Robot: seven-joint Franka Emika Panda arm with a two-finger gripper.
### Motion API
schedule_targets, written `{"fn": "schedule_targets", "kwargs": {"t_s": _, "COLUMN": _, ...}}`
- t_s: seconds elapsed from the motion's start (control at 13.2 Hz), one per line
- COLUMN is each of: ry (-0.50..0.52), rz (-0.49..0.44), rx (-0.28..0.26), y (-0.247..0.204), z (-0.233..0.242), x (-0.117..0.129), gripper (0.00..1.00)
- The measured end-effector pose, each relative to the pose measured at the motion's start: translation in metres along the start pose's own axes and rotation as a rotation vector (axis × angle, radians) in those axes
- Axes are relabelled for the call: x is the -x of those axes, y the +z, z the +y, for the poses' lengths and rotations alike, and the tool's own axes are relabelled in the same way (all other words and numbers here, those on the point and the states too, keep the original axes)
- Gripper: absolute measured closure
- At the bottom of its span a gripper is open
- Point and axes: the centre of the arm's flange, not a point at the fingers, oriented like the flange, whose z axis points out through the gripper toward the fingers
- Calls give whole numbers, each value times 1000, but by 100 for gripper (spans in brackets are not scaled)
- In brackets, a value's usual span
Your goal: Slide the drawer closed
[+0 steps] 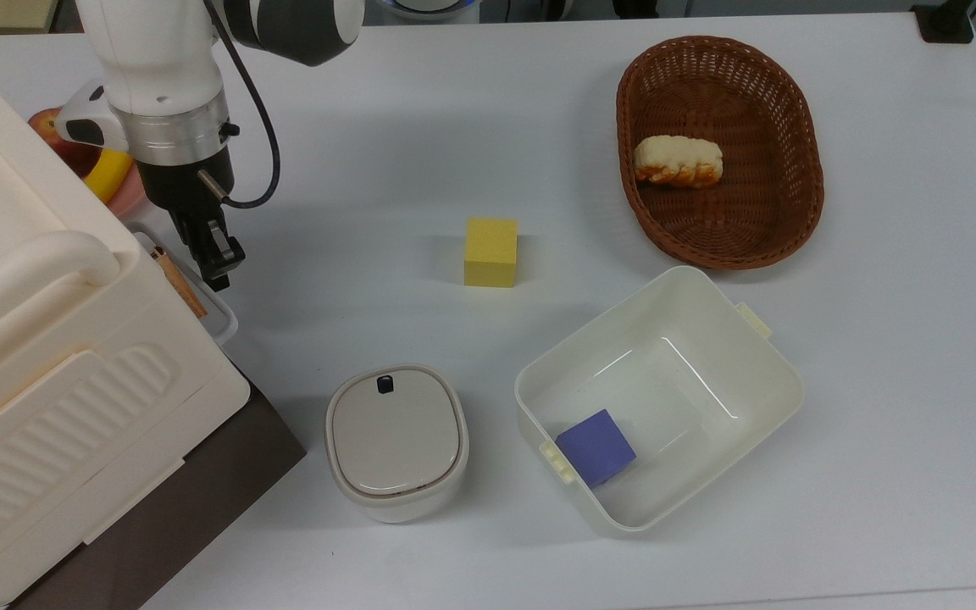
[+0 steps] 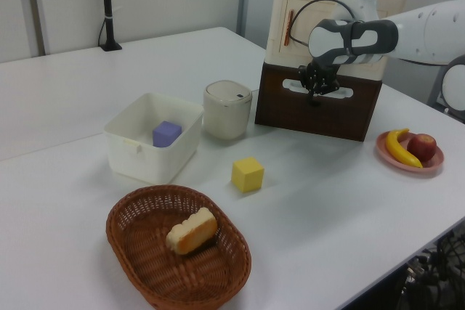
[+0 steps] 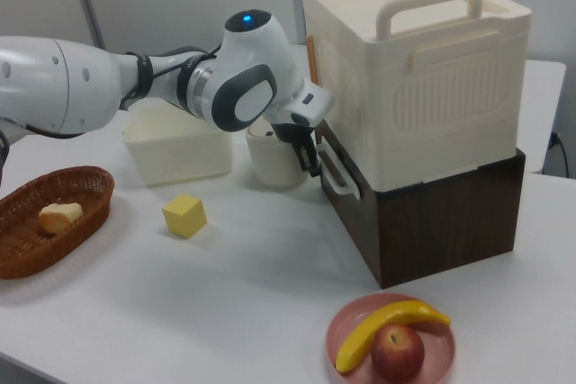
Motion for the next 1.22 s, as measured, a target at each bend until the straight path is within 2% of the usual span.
{"fn": "schedule_targets", "kwargs": {"t_s": 0.3, "ry": -4, "rz": 0, "rx": 1, "y": 0, "z": 0, "x": 0, "gripper": 99}}
{"fn": "schedule_targets", "kwargs": {"t_s": 0.53, "ry": -95, "rz": 15, "rx": 32, "y": 5, "z": -13, "x": 12, "gripper": 99}}
{"fn": "schedule_targets", "kwargs": {"t_s": 0.91, "ry": -345, "rz": -72, "rx": 64, "y": 16, "z": -89, "x": 103, "gripper": 99}}
{"fn": "schedule_targets", "kwargs": {"t_s": 1.06, "ry": -448, "rz": -122, "rx": 76, "y": -10, "z": -105, "x": 126, "gripper": 98}}
{"fn": "schedule_targets", "kwargs": {"t_s": 1.14, "ry": -534, "rz": -152, "rx": 88, "y": -44, "z": -109, "x": 137, "gripper": 96}}
{"fn": "schedule_targets", "kwargs": {"t_s": 1.22, "ry": -591, "rz": -167, "rx": 88, "y": -79, "z": -110, "x": 145, "gripper": 88}}
